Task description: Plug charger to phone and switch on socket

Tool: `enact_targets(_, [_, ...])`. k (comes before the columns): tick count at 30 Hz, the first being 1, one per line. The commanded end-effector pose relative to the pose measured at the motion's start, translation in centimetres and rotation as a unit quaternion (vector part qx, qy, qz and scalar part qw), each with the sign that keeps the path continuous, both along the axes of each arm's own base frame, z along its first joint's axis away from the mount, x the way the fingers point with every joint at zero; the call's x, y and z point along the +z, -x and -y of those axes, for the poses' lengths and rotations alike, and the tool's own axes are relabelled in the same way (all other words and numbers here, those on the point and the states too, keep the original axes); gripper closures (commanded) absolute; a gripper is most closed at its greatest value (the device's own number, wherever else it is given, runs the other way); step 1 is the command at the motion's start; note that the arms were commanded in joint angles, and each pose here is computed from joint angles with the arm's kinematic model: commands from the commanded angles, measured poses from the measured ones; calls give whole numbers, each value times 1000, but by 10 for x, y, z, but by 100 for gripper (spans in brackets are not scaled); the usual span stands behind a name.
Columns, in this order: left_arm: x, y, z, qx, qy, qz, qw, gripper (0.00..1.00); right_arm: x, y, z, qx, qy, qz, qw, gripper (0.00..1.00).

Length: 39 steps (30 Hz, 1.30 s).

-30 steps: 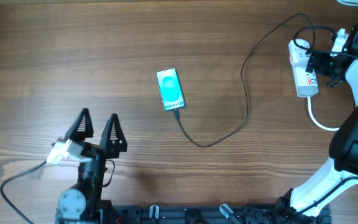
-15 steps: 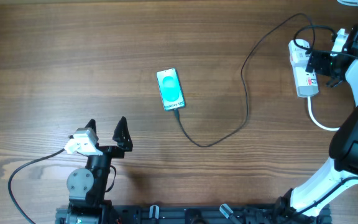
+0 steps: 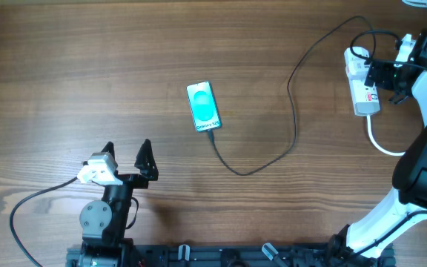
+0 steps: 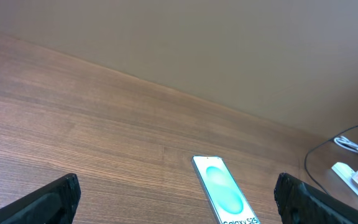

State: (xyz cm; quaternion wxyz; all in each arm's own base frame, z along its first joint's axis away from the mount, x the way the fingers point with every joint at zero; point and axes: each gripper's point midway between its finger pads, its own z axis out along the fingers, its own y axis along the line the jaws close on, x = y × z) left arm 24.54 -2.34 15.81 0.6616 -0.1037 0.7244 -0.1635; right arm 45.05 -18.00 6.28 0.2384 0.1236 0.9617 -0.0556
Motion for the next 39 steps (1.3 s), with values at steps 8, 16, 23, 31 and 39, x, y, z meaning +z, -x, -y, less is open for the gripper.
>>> enact_targets(8, [-2,1,2,-9,-9,-1,1000,0,242,9,-104,100,78,251,959,0])
enact_targets(16, [-2,1,2,-9,-9,-1,1000,0,431,161,-203,195,81,498,841,0])
enact_targets(23, [-2,1,3,-9,-9,-2,1000,0,464,265,-181,172,157,553,800,0])
enact_targets(31, [-2,1,2,-9,-9,-2,1000,0,330,243,-178,203,149,377,891,1])
enact_targets(39, [-2,1,2,-9,-9,-2,1000,0,214,213,-202,233,135,497,825,0])
